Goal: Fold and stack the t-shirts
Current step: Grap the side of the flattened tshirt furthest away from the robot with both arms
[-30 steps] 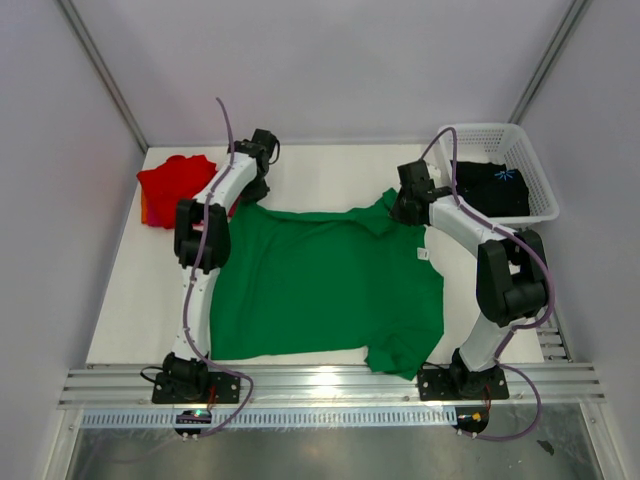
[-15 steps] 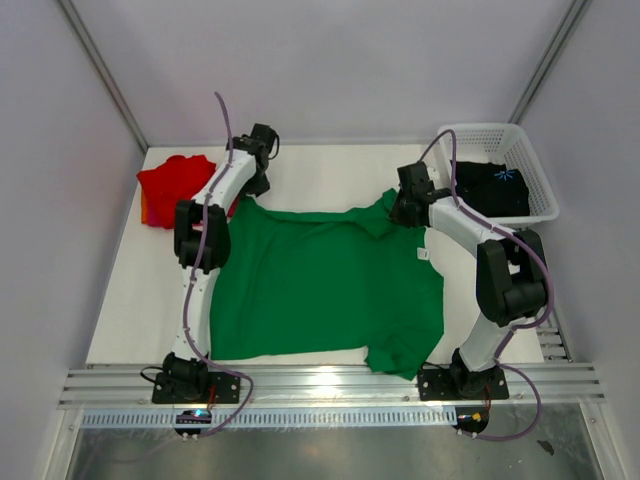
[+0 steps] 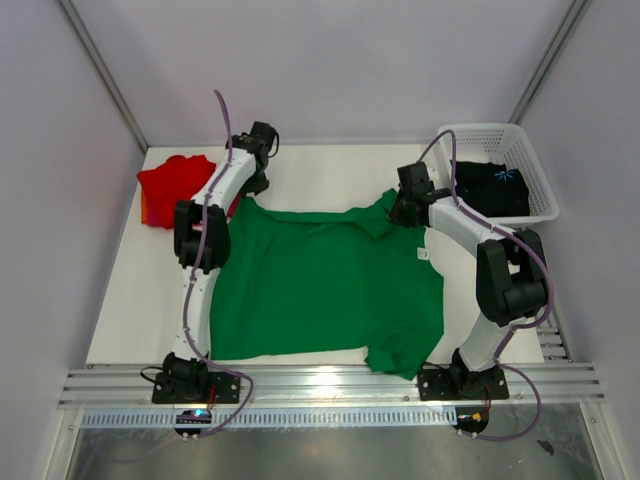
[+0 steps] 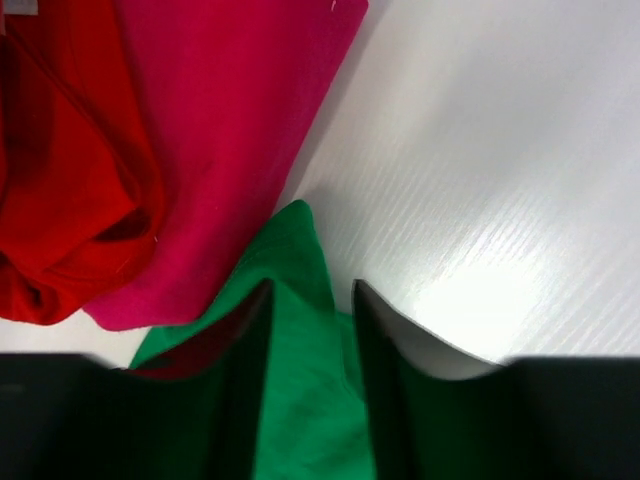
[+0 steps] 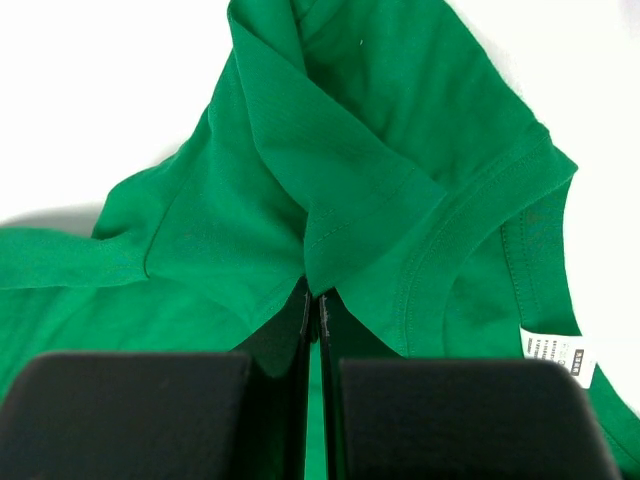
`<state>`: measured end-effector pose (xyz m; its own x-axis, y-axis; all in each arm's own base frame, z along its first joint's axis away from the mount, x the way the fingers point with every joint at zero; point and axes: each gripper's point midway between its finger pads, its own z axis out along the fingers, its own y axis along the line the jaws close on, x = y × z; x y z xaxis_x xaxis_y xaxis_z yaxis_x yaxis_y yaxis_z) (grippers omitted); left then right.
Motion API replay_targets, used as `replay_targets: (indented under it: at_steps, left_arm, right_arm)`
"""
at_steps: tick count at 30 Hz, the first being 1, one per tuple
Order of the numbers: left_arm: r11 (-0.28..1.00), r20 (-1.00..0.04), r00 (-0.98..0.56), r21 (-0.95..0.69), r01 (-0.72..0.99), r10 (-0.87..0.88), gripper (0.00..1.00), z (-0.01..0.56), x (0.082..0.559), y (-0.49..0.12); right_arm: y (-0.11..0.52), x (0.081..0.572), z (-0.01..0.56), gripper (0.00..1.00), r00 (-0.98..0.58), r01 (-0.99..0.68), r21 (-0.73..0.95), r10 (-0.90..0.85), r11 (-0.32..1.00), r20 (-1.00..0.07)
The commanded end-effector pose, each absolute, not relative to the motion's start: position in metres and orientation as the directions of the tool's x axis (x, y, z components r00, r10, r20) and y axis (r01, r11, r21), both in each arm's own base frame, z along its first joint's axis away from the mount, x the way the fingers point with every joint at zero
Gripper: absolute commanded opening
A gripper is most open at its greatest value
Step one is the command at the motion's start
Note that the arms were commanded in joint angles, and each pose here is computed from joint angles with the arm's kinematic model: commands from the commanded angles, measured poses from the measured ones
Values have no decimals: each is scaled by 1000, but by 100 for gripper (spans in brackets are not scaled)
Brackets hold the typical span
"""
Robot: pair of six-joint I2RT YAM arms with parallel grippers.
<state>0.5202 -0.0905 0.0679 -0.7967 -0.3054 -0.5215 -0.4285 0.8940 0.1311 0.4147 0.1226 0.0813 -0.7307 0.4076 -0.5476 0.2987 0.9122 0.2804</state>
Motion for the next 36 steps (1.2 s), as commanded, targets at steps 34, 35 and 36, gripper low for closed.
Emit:
replay_targets:
  at_steps: [34,35,36]
  left_arm:
    - [893,-501,-816,167,-417,-288,0,60,517,-88]
    - [893,-503,-816,169,-416,-285,0,61,517,-87]
    - [892,-506,-816,175,-416,-281,0,64,516,-86]
  right_arm:
    - [124,429,73,3,-737,269,267,376,925,-562]
    - [123,429,74,3,-736,269,262,373,927,-565]
    - [123,429,75,3,-736,270,261,373,927,-565]
